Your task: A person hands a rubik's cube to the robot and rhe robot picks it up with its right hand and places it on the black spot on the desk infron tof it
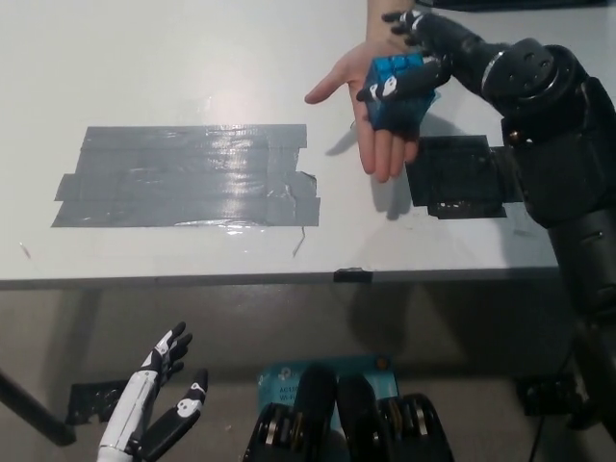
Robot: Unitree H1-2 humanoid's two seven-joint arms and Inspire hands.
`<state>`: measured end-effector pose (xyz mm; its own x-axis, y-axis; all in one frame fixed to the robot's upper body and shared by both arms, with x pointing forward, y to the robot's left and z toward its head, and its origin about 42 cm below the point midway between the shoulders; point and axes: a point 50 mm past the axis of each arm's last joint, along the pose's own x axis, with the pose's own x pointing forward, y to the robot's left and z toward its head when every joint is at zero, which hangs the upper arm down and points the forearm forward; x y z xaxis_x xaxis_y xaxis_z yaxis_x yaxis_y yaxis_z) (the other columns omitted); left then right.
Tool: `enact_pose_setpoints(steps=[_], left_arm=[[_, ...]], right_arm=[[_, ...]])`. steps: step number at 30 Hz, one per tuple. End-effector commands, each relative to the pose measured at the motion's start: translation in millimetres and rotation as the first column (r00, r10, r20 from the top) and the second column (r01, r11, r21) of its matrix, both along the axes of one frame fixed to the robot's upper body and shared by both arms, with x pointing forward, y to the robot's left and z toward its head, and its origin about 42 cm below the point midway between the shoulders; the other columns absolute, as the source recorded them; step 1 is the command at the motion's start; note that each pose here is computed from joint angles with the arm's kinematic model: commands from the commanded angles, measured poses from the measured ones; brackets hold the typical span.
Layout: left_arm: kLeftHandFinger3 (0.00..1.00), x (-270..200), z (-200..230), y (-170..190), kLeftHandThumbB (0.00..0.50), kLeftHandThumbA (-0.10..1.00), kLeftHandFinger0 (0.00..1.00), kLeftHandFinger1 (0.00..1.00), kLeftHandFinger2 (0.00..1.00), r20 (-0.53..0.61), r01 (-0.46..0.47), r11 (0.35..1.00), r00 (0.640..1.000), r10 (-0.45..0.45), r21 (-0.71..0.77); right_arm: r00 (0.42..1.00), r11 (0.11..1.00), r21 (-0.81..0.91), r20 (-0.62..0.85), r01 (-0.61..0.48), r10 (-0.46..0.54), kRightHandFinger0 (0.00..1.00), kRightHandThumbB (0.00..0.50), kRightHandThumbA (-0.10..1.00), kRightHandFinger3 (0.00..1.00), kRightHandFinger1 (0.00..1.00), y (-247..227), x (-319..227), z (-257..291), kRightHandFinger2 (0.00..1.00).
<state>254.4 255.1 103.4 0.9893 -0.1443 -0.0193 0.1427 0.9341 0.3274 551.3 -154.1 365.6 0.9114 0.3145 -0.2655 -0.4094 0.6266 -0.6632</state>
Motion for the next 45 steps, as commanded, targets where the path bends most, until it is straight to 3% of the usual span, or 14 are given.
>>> enact_pose_setpoints(steps=[1, 23, 28, 29, 30, 31, 32, 33, 34, 35, 37, 38, 43, 45], left_arm=[[1.00, 4, 13, -1, 0.167, 0.46, 1.00, 1.00, 1.00, 0.037, 0.023, 1.000, 0.999, -0.024, 0.014], [1.00, 10, 16, -2, 0.165, 0.28, 1.00, 1.00, 1.00, 0.045, 0.031, 0.999, 0.998, -0.031, 0.012], [1.00, 13, 17, -2, 0.164, 0.26, 1.00, 1.00, 1.00, 0.046, 0.031, 0.999, 0.998, -0.032, 0.004], [1.00, 13, 16, -2, 0.170, 0.26, 1.00, 1.00, 1.00, 0.047, 0.032, 0.999, 0.998, -0.032, 0.007], [1.00, 13, 17, -2, 0.170, 0.27, 1.00, 1.00, 1.00, 0.048, 0.033, 0.999, 0.998, -0.034, 0.010], [1.00, 14, 17, -2, 0.172, 0.28, 1.00, 1.00, 1.00, 0.047, 0.034, 0.999, 0.998, -0.035, 0.011], [1.00, 14, 17, -3, 0.174, 0.28, 1.00, 1.00, 1.00, 0.045, 0.033, 0.999, 0.998, -0.034, 0.010], [1.00, 14, 18, -3, 0.174, 0.28, 1.00, 1.00, 1.00, 0.045, 0.032, 0.999, 0.998, -0.033, 0.009], [1.00, 14, 18, -3, 0.166, 0.27, 1.00, 1.00, 1.00, 0.049, 0.033, 0.999, 0.998, -0.033, 0.009], [1.00, 15, 19, -3, 0.160, 0.26, 1.00, 1.00, 1.00, 0.053, 0.035, 0.999, 0.998, -0.035, 0.012], [1.00, 17, 19, -2, 0.161, 0.25, 1.00, 1.00, 1.00, 0.057, 0.038, 0.999, 0.998, -0.039, 0.016], [1.00, 17, 19, -3, 0.166, 0.25, 1.00, 1.00, 1.00, 0.058, 0.039, 0.999, 0.998, -0.039, 0.013], [1.00, 23, 21, -4, 0.175, 0.25, 1.00, 1.00, 1.00, 0.066, 0.041, 0.999, 0.997, -0.041, 0.005], [1.00, 24, 22, -4, 0.180, 0.25, 1.00, 1.00, 1.00, 0.065, 0.040, 0.999, 0.997, -0.040, 0.002]], right_arm=[[0.999, 0.988, -0.143, 0.005, -0.050, 0.051, 1.00, 0.500, 0.93, 1.00, 1.00, -2, 4, 46, 1.00], [0.972, 0.970, -0.145, -0.155, -0.197, 0.175, 1.00, 0.500, 0.73, 1.00, 1.00, -4, -1, 40, 1.00], [0.974, 0.960, -0.196, -0.146, -0.200, 0.173, 1.00, 0.473, 0.49, 1.00, 1.00, 0, -5, 45, 1.00], [0.976, 0.951, -0.241, -0.138, -0.196, 0.167, 1.00, 0.405, 0.40, 1.00, 1.00, 2, -6, 43, 1.00], [0.979, 0.944, -0.271, -0.129, -0.190, 0.160, 0.93, 0.406, 0.38, 1.00, 1.00, 2, -7, 40, 1.00], [0.985, 0.942, -0.294, -0.106, -0.164, 0.138, 0.47, 0.367, 0.23, 1.00, 0.62, 2, -7, 38, 0.81], [0.991, 0.936, -0.326, -0.076, -0.133, 0.114, 0.14, 0.338, 0.12, 0.92, 0.35, 3, -6, 34, 0.59], [0.993, 0.929, -0.352, -0.056, -0.114, 0.100, 0.01, 0.321, 0.03, 0.70, 0.21, 3, -7, 32, 0.46], [0.995, 0.920, -0.380, -0.043, -0.098, 0.088, 0.00, 0.314, -0.07, 0.60, 0.21, 4, -7, 29, 0.49], [0.996, 0.913, -0.398, -0.041, -0.091, 0.082, 0.00, 0.314, -0.10, 0.51, 0.34, 4, -7, 26, 0.65], [0.997, 0.907, -0.414, -0.026, -0.076, 0.072, 0.11, 0.322, -0.10, 0.36, 0.54, 2, -7, 20, 0.80], [0.998, 0.906, -0.419, -0.015, -0.064, 0.064, 0.18, 0.309, -0.10, 0.32, 0.58, 1, -7, 16, 0.79], [0.999, 0.916, -0.400, 0.027, -0.028, 0.043, 0.21, 0.237, -0.10, 0.26, 0.65, -8, -9, 14, 0.57], [0.999, 0.926, -0.378, 0.037, -0.014, 0.031, 0.18, 0.245, -0.10, 0.24, 0.69, -10, -8, 13, 0.63]])
